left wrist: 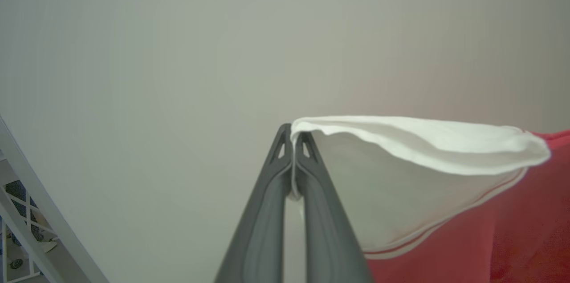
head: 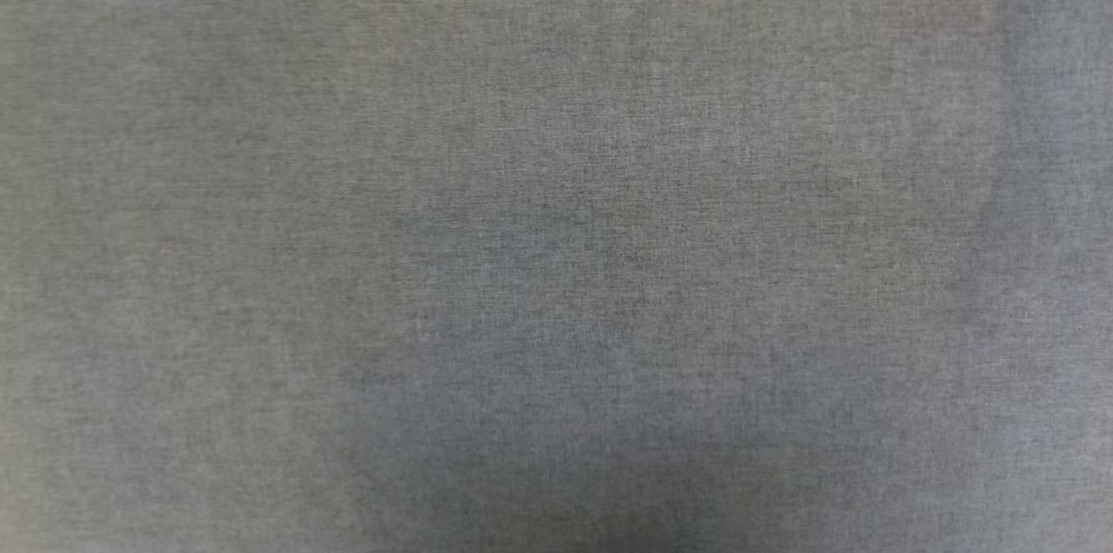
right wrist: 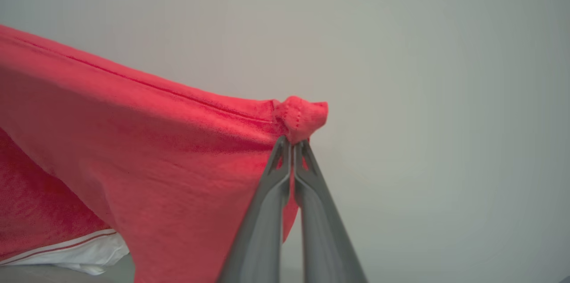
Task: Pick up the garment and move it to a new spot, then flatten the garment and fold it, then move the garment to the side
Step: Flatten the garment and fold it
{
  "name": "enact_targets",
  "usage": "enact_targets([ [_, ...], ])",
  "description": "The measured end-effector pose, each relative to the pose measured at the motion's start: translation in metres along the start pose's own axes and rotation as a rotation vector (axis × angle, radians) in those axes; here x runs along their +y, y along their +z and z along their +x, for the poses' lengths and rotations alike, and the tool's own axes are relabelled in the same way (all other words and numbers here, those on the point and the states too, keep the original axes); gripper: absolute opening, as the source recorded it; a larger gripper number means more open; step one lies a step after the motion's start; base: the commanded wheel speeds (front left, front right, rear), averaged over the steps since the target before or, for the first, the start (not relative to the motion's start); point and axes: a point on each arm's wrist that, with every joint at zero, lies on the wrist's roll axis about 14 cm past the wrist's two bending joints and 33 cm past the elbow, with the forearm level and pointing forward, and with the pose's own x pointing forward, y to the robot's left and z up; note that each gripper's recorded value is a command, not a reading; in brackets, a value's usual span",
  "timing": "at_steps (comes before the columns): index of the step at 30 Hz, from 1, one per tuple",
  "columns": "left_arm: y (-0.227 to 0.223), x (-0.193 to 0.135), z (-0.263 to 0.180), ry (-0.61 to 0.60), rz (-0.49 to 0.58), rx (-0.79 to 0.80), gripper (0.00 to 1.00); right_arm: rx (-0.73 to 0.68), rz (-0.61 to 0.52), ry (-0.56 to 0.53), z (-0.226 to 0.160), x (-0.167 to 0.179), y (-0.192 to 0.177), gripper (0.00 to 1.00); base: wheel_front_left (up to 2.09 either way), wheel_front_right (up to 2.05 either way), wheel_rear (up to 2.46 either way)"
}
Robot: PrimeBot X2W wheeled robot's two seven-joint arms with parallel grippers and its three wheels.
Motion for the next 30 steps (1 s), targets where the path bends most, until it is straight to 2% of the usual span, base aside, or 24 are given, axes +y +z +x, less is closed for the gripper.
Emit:
enact_targets([
  [5,-0.057,-0.039,-0.039,-0.055,-0.109,0.128,0.0,0.097,0.067,0.025,-0.023,0.019,-0.048,0.0,0.0,0.0,0.0],
  [13,-0.101,-0.082,-0.121,-0.108,-0.223,0.302,0.0,0.238,0.139,0.067,-0.082,0.048,-0.095,0.0,0.0,0.0,0.0],
  [20,-0.106,-0.106,-0.203,-0.104,-0.319,0.418,0.0,0.322,0.213,0.074,-0.14,0.059,-0.106,0.0,0.0,0.0,0.0],
  [30,-0.088,-0.11,-0.318,-0.031,-0.392,0.573,0.0,0.413,0.326,0.065,-0.219,0.068,-0.107,0.0,0.0,0.0,0.0],
])
